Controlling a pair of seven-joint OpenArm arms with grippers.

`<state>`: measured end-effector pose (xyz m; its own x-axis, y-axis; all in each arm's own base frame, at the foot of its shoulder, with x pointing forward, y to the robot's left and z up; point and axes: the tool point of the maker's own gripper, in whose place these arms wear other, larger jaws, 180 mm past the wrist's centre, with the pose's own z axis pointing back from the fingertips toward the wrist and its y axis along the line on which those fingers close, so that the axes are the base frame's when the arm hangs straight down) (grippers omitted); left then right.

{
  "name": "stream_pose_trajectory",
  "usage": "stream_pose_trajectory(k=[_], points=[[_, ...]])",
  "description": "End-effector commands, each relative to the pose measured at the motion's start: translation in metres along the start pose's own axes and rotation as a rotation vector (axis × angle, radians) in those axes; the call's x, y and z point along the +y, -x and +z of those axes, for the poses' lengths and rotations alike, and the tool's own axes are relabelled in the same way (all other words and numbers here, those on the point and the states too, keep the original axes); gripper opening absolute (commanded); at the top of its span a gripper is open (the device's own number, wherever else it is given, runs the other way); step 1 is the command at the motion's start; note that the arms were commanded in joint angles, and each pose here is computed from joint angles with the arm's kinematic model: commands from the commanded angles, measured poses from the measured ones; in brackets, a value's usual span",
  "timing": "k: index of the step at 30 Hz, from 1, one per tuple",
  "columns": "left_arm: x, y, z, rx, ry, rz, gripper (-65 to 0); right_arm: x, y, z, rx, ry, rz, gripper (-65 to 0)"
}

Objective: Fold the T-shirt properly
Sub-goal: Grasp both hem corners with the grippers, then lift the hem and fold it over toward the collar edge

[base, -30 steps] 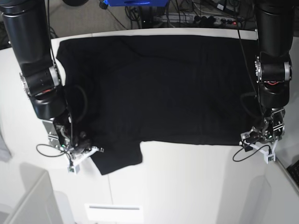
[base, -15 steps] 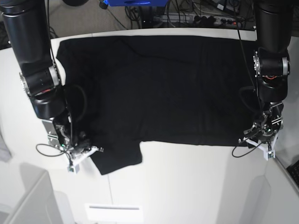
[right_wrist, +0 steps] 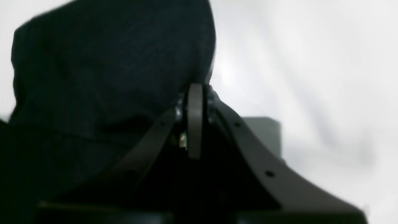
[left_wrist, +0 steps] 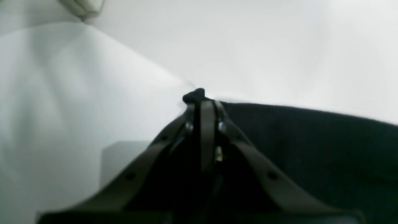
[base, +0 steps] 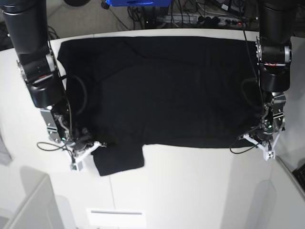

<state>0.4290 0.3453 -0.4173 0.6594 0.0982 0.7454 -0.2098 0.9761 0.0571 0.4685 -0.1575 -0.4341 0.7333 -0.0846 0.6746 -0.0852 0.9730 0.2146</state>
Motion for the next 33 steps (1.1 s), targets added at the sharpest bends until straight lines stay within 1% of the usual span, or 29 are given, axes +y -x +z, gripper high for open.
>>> stream_pose_trajectory(k=[1, 2, 5, 7, 8, 12, 14, 16, 18, 21, 23, 25, 29, 31, 33], points=[[0.002, -0.024, 0.004, -0.060, 0.003, -0.009, -65.0, 0.001, -0.027, 0.005, -0.062, -0.009, 0.005, -65.0], [-0.001, -0.028, 0.007, -0.076, 0.011, -0.019, -65.0, 0.002, -0.028, 0.005, -0.065, -0.010, 0.007, -65.0], [-0.009, -0.028, 0.013, -0.103, 0.031, -0.039, -65.0, -0.010, -0.027, 0.011, -0.077, 0.031, 0.006, -65.0], [-0.005, -0.029, 0.018, -0.121, 0.027, -0.015, -65.0, -0.009, -0.031, 0.014, -0.098, 0.052, 0.002, -65.0], [0.000, -0.029, 0.021, -0.133, 0.020, 0.006, -65.0, -0.015, -0.032, 0.018, -0.107, 0.070, 0.005, -65.0], [0.024, -0.028, 0.039, -0.131, -0.013, 0.089, -65.0, -0.008, -0.035, 0.030, -0.152, 0.060, 0.030, -65.0], [0.027, -0.036, 0.049, -0.147, -0.014, 0.101, -65.0, -0.001, -0.040, 0.034, -0.171, 0.046, 0.036, -65.0], [0.026, -0.036, 0.059, -0.151, -0.008, 0.083, -65.0, -0.004, -0.034, 0.037, -0.162, 0.057, 0.038, -65.0], [0.021, -0.037, 0.068, -0.156, 0.003, 0.060, -65.0, -0.004, -0.036, 0.041, -0.166, 0.056, 0.018, -65.0], [0.015, -0.031, 0.079, -0.157, 0.016, 0.027, -65.0, -0.006, -0.036, 0.053, -0.181, 0.042, -0.049, -65.0], [0.012, -0.025, 0.084, -0.158, 0.022, 0.008, -65.0, -0.008, -0.032, 0.061, -0.176, 0.033, -0.086, -65.0], [0.009, -0.020, 0.090, -0.159, 0.029, -0.007, -65.0, -0.008, -0.031, 0.069, -0.167, 0.023, -0.108, -65.0], [0.002, -0.012, 0.102, -0.168, 0.043, -0.039, -65.0, -0.008, -0.018, 0.080, -0.133, 0.009, -0.141, -65.0], [0.010, -0.011, 0.110, -0.183, 0.028, -0.025, -65.0, -0.009, -0.009, 0.084, -0.119, 0.005, -0.152, -65.0], [0.013, -0.011, 0.117, -0.202, 0.016, 0.018, -65.0, -0.008, -0.003, 0.088, -0.116, 0.001, -0.157, -65.0]])
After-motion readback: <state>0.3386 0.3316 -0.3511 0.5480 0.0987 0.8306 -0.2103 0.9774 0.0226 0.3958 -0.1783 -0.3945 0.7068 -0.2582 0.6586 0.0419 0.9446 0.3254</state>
